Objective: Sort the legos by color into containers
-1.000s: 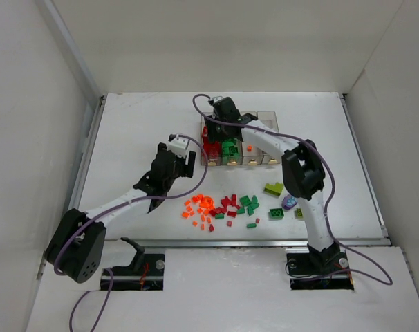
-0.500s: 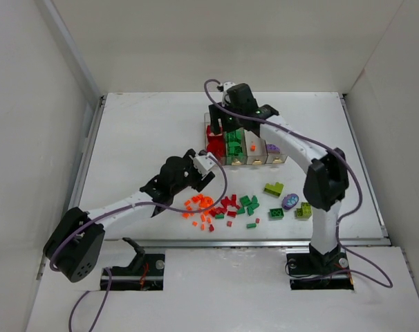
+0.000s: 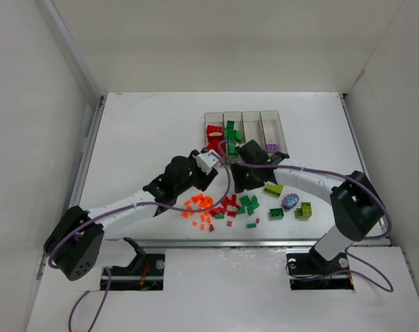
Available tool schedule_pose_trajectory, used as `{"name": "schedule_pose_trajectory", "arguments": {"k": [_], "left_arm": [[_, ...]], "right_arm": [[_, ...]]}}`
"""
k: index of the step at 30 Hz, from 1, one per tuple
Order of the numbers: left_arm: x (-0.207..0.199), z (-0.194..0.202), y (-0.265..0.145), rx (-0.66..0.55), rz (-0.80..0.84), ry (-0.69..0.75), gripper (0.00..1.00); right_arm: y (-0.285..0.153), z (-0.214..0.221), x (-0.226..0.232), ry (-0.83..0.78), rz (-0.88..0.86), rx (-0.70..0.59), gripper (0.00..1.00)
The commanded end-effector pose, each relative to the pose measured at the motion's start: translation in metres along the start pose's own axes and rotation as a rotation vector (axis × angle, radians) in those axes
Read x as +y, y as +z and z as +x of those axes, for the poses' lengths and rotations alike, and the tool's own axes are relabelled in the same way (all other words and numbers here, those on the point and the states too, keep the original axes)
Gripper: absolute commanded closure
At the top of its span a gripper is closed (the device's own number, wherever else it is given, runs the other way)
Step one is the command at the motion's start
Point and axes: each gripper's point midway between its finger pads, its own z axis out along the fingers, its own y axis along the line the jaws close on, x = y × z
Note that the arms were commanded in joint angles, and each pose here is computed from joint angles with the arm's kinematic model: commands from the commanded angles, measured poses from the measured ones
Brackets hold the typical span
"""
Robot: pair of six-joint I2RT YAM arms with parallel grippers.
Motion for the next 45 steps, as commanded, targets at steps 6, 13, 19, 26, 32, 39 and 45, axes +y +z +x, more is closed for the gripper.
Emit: {"name": "schedule_pose_trajectory", "arguments": {"k": [6,13,19,26,32,39,45], "left_arm": [[0.011,-0.015,-0.010,-0.048,-0.097,-0.057,0.47],[0.012,-0.013,-0.013,-0.054,-0.107,-0.067,0.47],[0.012,-0.013,-0.013,-0.055,-0.108,-0.067,0.47],[0.012,-0.008,-0.013,-0.044,-0.115,-0.076,0.47],[0.013,-0.010,-0.013,-0.053,-0.116,-0.076,0.47],[0.012,-0.008,-0.014,-0.043,-0.115,-0.075,0.47],[0.012,-0.008,-0.014,-0.043,-0.115,-0.075,0.47]], "right_arm": [[0.007,0.022,0.018,0.034,0.017,-0.016,0.40],[0.012,0.041,0.021,0.007,0.081,0.042,0.40],[-0.002,0.034,0.020,0.023,0.124,0.020,0.40],[-0.023,0.019,0.025,0.029,0.107,-0.027,0.37],[-0.004,0.036,0.016,0.010,0.147,0.037,0.34],[0.006,0.040,0.012,0.004,0.177,0.052,0.34],[0.018,0.039,0.012,0.004,0.185,0.047,0.40]]}}
